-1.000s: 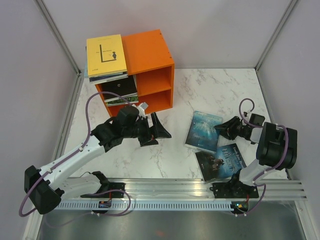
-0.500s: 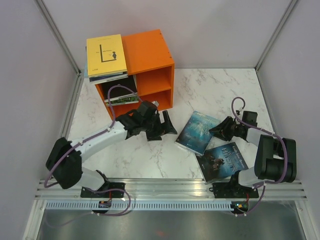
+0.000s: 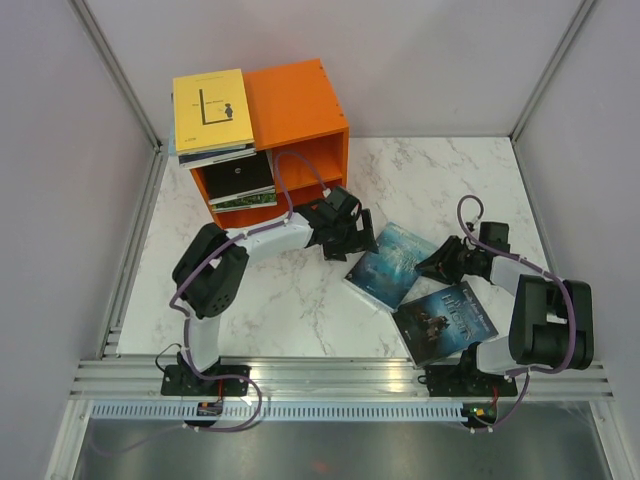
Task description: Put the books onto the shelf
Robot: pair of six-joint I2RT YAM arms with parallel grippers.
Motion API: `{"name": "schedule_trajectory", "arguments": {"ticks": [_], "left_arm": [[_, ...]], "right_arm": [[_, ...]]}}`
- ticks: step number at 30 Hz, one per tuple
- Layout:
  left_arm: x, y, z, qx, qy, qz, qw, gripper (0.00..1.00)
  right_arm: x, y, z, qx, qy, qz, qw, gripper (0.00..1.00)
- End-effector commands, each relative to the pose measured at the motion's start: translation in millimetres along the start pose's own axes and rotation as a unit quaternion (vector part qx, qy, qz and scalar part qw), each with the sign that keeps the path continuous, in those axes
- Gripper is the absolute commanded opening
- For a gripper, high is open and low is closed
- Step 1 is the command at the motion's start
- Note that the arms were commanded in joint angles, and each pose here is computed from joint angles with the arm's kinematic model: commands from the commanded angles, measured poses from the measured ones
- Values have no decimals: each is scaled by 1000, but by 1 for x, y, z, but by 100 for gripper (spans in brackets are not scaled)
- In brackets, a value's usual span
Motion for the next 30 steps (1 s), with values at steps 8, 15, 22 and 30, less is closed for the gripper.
{"name": "schedule_trajectory", "arguments": {"ticks": [8, 15, 22, 30], "left_arm": [[-5, -42, -33, 25, -76, 22, 997, 97], [-5, -45, -66, 72, -78, 11, 994, 97], [-29, -28, -90, 144, -54, -137, 979, 96], [-8, -17, -138, 237, -83, -179, 951, 96]], "right_arm": [[-2, -5, -15, -4, 34, 8, 999, 0], [-6, -11, -25, -2, 29, 14, 999, 30], [-25, -12, -52, 39, 9, -33, 999, 50], [-30, -21, -59, 66, 2, -67, 996, 46]]}}
Point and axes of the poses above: each gripper's point midway between its finger pads, its own y axis back along the fingers, its own x axis along the line the jaws close on, z = x × y, the point moved 7 cm from there along y, back along the fingers, and after that the axes turned 13 degrees about y, right-handed, at the moved point
